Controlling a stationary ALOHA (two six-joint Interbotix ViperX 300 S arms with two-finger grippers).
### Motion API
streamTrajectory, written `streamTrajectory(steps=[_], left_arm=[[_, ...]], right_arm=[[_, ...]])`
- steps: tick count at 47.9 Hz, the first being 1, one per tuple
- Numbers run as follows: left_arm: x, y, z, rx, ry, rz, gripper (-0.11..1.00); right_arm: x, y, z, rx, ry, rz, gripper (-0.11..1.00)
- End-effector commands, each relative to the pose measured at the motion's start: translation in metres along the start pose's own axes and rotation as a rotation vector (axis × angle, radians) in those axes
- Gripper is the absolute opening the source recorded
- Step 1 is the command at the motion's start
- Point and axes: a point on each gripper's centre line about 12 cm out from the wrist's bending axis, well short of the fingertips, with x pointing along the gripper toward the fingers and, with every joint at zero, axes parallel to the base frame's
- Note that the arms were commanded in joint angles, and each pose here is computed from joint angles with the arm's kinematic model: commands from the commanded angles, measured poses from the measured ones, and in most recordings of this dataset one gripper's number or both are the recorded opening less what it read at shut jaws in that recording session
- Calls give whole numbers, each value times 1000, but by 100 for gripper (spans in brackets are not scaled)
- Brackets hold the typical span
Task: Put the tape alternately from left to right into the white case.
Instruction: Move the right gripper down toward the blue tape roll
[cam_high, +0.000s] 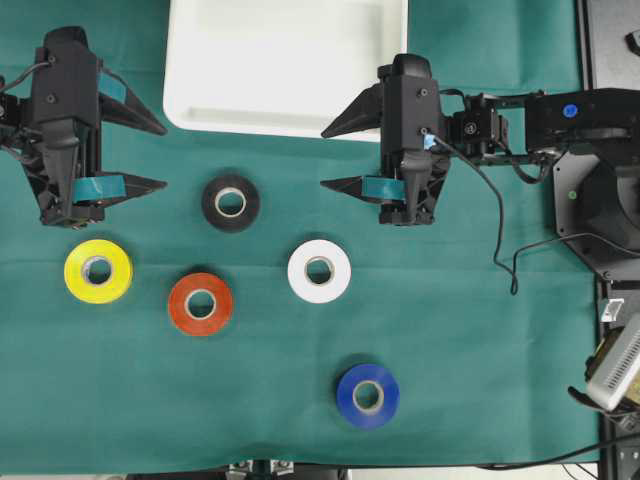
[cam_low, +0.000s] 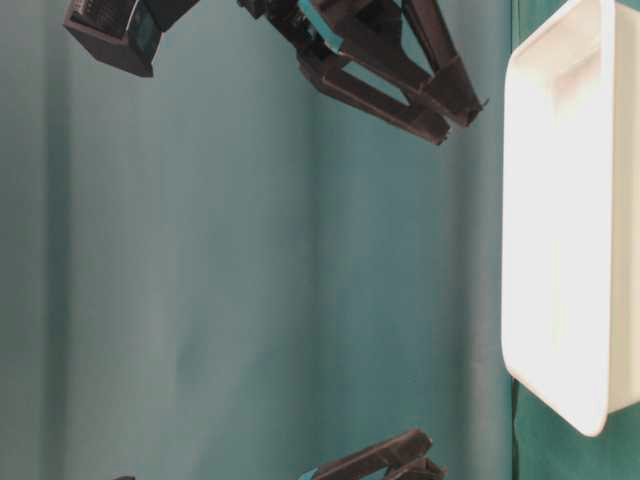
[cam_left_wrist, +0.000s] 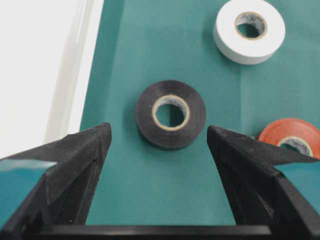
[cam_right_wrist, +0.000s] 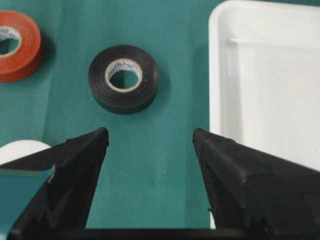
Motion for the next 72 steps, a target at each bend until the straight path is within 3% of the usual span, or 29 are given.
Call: streamTrajectory(steps=[1,24,55,72], left_arm=[[-3,0,8,0,-25,1,41],[-2,1,6,-2,-20,1,41],[-2,1,3,-5,-12,2,40],[-1,1,1,-5,-8,2,40]], right_arm=[[-11,6,18,-7,-59,16,79],[-29,43,11,-69,-75,120,79],[-51,85,-21,-121,-47,258,79],[-52,95,-30,-131,-22,290,79]])
